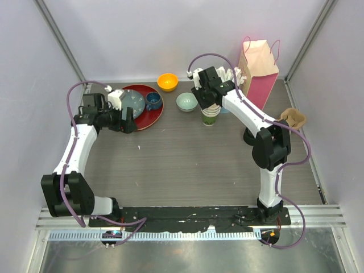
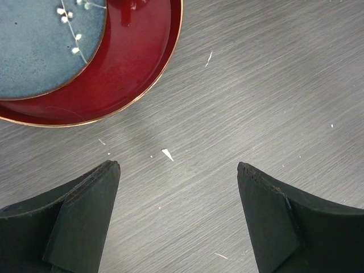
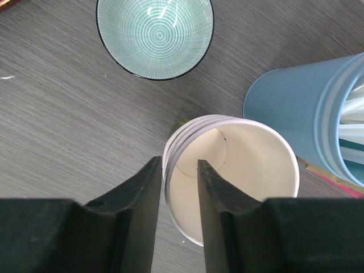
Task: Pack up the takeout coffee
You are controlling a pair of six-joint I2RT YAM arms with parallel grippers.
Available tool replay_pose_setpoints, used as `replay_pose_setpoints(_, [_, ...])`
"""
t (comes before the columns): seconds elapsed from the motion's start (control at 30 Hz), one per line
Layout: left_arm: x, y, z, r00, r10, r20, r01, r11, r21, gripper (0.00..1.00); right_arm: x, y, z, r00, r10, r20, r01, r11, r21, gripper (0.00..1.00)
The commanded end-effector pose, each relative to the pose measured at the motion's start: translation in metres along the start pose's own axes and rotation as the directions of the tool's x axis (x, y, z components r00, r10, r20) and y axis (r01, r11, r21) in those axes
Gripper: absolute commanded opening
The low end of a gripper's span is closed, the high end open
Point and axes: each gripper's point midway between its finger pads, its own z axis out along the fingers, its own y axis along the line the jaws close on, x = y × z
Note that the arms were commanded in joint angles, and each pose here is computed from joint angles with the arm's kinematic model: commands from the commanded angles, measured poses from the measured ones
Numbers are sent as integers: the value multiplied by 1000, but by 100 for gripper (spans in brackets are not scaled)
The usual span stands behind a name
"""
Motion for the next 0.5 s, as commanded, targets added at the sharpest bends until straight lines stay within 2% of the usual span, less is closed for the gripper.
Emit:
replay_pose_setpoints(0.0, [-14,-6,-2,999,20,28,-21,999,28,88,-16,2,-7,999,-3,39,3,1000,-9,32])
replay_pose_setpoints(0.13, [-13,-5,-1,999,18,26,-19,999,29,88,-19,-1,-9,999,2,46,-2,1000,3,22])
replay_pose_setpoints(0.2, [-13,-5,-1,999,20,25,-21,999,30,88,-21,-1,-11,999,1,51,-1,1000,2,22])
replay_pose_setpoints(0.3, [-12,-6,-1,999,26,23,-26,999,34,88,-25,-4,-18,998,-1,65,0,1000,11,29])
replay_pose_setpoints(0.47, [-12,-6,0,999,28,22,-28,999,36,88,-29,-7,-26,997,1,74,-3,1000,23,30])
